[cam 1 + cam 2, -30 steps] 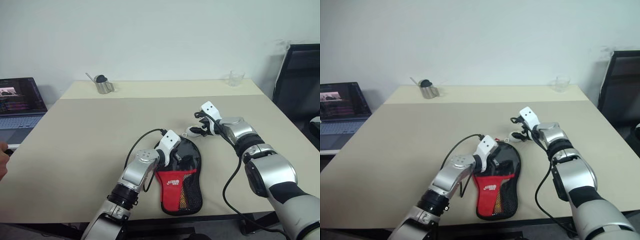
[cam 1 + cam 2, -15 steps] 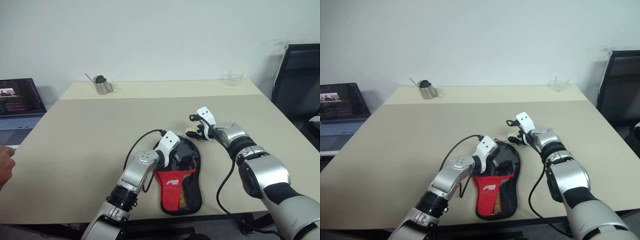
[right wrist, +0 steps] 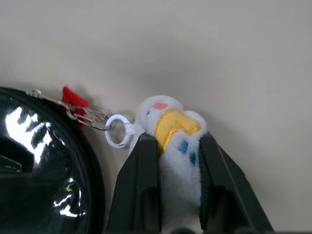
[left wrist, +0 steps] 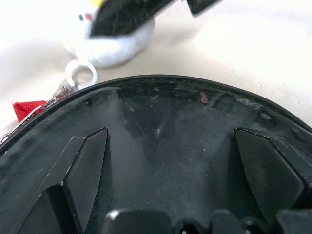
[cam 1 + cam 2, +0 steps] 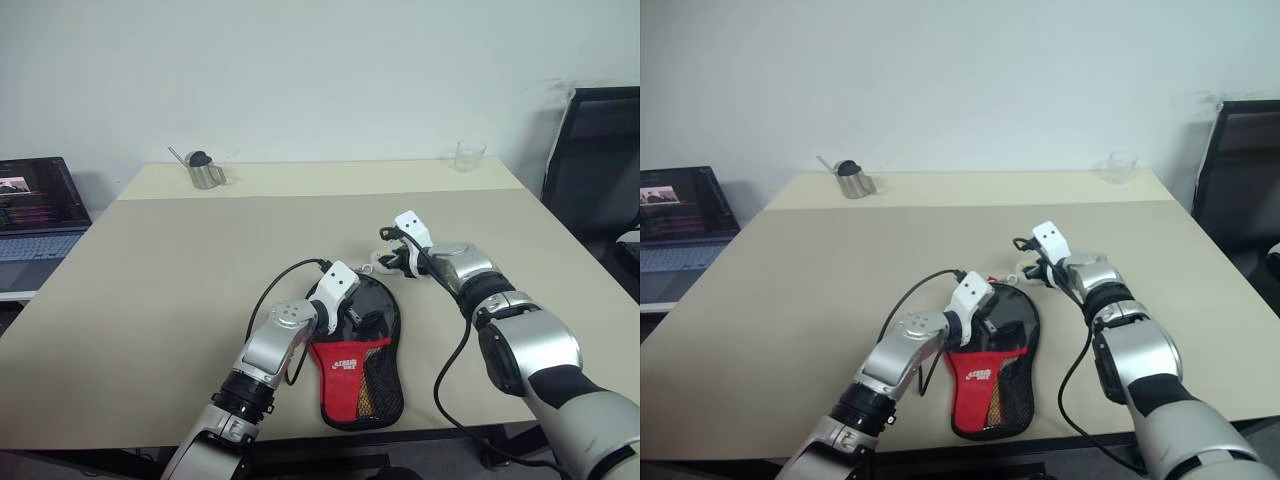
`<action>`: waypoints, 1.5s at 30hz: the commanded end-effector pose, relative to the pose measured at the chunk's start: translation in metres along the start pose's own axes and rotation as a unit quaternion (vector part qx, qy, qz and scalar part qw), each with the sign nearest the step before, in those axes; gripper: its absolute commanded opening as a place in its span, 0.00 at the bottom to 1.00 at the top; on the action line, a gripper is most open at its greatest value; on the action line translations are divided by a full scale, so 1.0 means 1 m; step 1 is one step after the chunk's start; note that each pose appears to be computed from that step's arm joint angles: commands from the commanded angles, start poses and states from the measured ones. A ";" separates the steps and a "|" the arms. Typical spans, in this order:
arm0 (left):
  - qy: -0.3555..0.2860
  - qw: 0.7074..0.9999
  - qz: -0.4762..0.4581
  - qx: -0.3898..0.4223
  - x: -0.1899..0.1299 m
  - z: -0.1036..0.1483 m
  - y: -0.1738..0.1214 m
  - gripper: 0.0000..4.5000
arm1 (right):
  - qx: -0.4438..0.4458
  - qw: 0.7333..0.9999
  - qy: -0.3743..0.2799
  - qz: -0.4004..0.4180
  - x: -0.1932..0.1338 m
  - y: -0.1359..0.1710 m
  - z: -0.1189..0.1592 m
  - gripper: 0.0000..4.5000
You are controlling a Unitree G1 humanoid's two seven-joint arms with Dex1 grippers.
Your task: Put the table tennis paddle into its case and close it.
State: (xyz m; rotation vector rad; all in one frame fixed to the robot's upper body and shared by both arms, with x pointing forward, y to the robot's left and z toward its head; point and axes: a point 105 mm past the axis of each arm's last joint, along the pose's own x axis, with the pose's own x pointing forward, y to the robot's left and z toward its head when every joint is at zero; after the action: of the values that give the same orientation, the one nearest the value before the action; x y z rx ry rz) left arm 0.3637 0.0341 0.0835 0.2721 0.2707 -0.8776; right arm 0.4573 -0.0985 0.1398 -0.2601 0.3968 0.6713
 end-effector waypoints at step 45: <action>0.072 0.997 0.001 -0.028 0.003 -0.042 -0.004 1.00 | -0.270 0.954 0.071 0.110 -0.105 0.006 -0.056 0.10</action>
State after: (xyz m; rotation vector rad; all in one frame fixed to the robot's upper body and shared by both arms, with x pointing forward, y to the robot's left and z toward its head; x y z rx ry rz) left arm 0.3633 0.0270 0.0822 0.2616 0.2741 -0.8839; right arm 0.3676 -0.1622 0.1297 -0.7683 0.3706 0.9776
